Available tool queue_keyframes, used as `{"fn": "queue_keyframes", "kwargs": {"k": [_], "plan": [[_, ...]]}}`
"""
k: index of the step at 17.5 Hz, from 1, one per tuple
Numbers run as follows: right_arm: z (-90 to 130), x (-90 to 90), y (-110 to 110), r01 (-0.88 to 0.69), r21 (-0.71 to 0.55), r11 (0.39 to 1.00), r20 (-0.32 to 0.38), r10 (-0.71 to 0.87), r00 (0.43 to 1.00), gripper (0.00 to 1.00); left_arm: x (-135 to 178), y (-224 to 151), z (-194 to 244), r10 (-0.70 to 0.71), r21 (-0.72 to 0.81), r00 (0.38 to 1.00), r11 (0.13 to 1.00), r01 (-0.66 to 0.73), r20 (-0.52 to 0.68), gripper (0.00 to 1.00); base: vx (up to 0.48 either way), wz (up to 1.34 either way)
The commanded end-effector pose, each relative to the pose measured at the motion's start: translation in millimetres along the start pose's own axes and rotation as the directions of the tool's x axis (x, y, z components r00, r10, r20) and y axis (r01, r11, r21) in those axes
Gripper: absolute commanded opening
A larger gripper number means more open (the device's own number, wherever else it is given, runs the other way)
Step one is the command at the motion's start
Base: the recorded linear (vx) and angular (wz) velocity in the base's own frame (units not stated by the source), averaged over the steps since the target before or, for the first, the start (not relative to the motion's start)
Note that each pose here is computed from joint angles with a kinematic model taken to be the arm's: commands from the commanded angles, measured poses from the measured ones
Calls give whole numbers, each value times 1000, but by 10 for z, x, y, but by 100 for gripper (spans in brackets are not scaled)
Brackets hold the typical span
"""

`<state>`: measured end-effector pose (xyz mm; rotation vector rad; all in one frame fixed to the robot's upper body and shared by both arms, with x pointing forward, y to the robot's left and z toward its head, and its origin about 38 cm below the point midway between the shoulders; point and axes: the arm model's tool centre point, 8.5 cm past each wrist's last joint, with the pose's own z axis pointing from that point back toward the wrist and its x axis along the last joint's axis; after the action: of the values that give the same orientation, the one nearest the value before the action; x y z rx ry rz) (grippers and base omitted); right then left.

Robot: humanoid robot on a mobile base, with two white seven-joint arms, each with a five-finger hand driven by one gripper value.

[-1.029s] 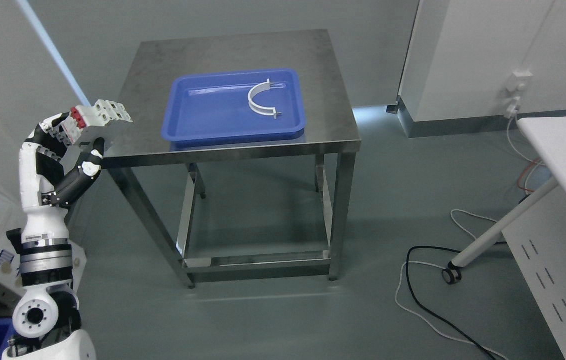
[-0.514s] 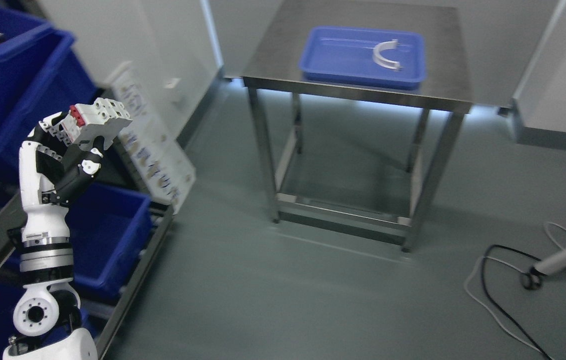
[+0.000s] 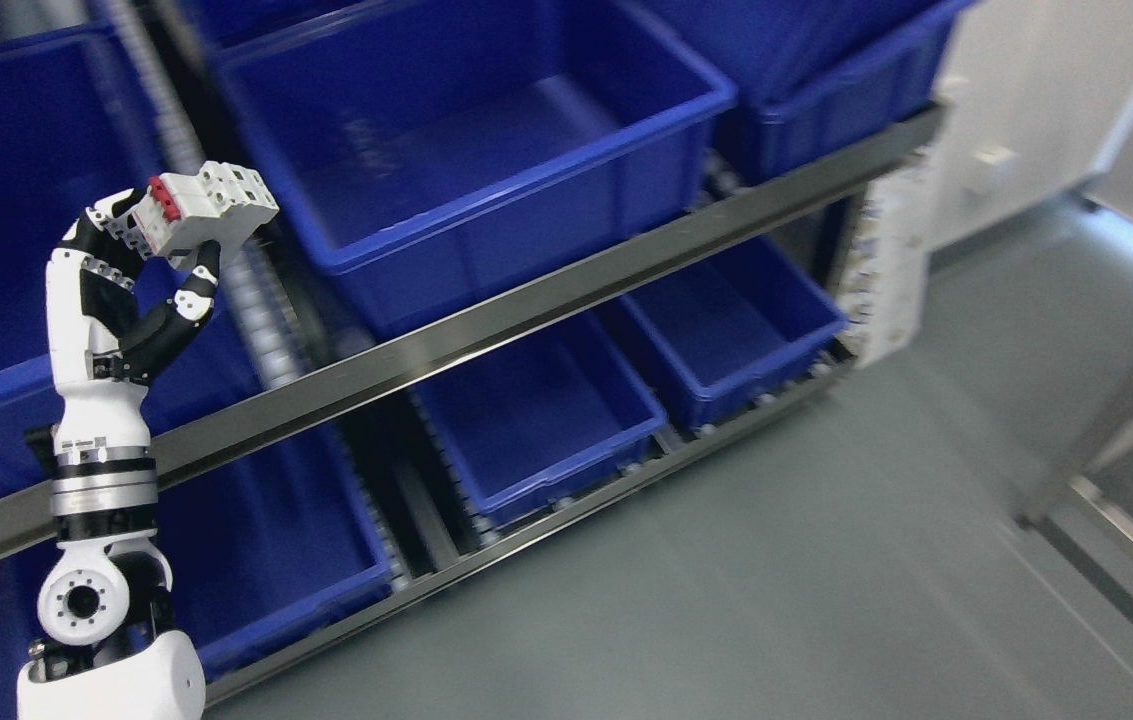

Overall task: Place circuit breaker on shelf
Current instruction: 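Carry the breaker in the left hand while turning toward the bin shelf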

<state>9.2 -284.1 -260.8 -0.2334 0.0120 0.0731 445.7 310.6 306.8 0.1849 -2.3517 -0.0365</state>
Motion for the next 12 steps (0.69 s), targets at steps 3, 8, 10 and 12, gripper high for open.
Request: {"fn": "queue_keyframes", "kwargs": {"k": [3, 8, 10, 12], "plan": [[-7, 83, -97, -10, -16, 1000, 87, 11, 996, 100, 76, -245, -216, -5, -76, 1000, 997, 7, 18, 11, -32, 1183], [-7, 83, -97, -10, -16, 1000, 87, 11, 996, 100, 78, -285, -709, 18, -70, 1000, 997, -19, -14, 11, 86, 547], [-7, 83, -98, -10, -17, 1000, 87, 11, 996, 100, 29, -278, -907, 4, -65, 999, 998, -7, -48, 11, 110, 115], [-7, 85, -97, -10, -16, 1000, 88, 11, 996, 100, -113, -165, -1057, -77, -81, 990, 994, 68, -115, 11, 131, 114]]}}
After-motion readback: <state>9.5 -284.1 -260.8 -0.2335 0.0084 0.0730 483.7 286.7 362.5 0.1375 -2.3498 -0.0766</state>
